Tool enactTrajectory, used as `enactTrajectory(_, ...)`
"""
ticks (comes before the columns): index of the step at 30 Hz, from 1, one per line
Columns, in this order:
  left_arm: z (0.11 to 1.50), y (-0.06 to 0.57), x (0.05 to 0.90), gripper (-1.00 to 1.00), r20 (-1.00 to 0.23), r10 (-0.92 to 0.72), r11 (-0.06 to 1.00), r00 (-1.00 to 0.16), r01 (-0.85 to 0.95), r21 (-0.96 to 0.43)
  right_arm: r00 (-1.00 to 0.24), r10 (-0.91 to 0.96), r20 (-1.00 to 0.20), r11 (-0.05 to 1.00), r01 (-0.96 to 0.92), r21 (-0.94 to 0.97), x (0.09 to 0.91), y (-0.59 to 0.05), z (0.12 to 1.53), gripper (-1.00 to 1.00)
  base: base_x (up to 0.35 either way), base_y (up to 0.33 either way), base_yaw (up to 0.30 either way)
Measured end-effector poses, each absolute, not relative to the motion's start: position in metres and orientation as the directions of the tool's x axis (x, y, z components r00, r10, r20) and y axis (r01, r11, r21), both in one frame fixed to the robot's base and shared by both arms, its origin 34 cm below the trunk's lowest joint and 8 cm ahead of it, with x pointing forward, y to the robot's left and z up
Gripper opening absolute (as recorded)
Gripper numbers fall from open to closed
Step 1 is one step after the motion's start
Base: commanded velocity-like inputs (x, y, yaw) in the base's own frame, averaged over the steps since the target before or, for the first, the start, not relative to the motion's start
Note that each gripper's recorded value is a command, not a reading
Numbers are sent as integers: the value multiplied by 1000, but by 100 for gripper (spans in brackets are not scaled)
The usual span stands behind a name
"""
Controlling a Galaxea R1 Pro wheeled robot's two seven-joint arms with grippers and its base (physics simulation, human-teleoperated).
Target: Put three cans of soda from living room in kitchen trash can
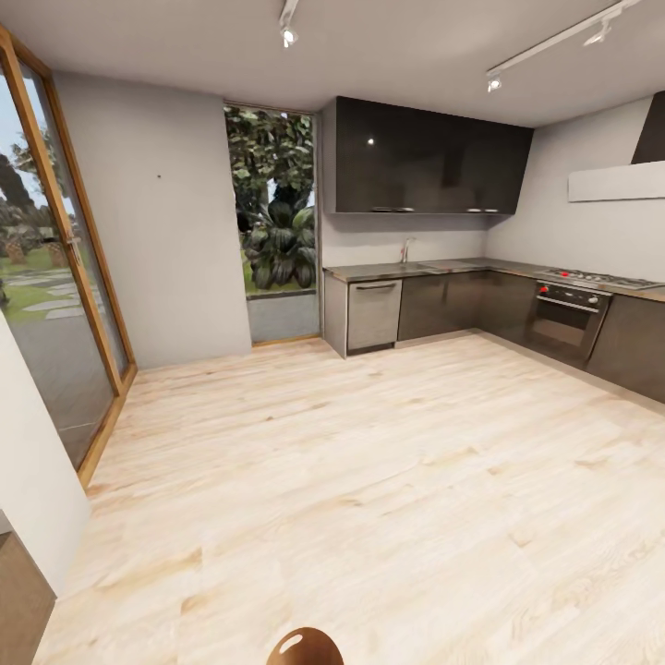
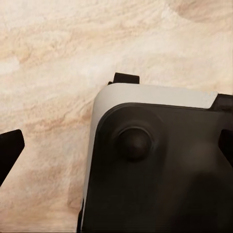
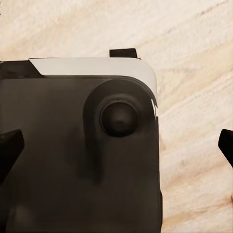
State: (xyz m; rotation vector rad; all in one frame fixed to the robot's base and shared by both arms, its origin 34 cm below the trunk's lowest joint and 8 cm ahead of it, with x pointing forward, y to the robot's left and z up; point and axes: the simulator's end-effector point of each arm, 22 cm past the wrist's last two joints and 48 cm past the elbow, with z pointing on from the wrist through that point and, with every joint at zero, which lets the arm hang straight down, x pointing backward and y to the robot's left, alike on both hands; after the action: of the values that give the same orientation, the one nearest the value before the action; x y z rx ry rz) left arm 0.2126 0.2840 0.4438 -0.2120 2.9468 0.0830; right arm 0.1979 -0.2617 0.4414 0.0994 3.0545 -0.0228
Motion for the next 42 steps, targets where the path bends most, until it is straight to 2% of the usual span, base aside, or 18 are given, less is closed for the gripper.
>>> enactTrajectory(13,447,278,231,100,-221,-116,992,-968,-126,30,-995,63,-83,998,63,-9,197,-261,441,100,0,0,0)
enactTrajectory(19,464,281,295,100,-352,-108,992,-930,-122,17,-995,64,-82,998,65,-9,197,-261,441,100,0,0,0)
enactTrajectory(25,475,286,325,100,-414,-104,992,-905,-125,25,-995,57,-87,998,59,-21,201,-268,442,100,0,0,0)
enactTrajectory(31,528,293,414,100,-494,-99,989,-864,-139,45,-974,48,-223,998,57,-33,283,-281,461,100,0,0,-4)
enactTrajectory(33,530,294,419,100,-503,-97,989,-859,-138,45,-934,28,-355,995,60,-79,349,-318,490,100,0,0,-12)
enactTrajectory(42,526,293,414,100,-490,-97,990,-867,-137,46,-914,21,-405,993,65,-95,378,-332,507,100,0,0,-2)
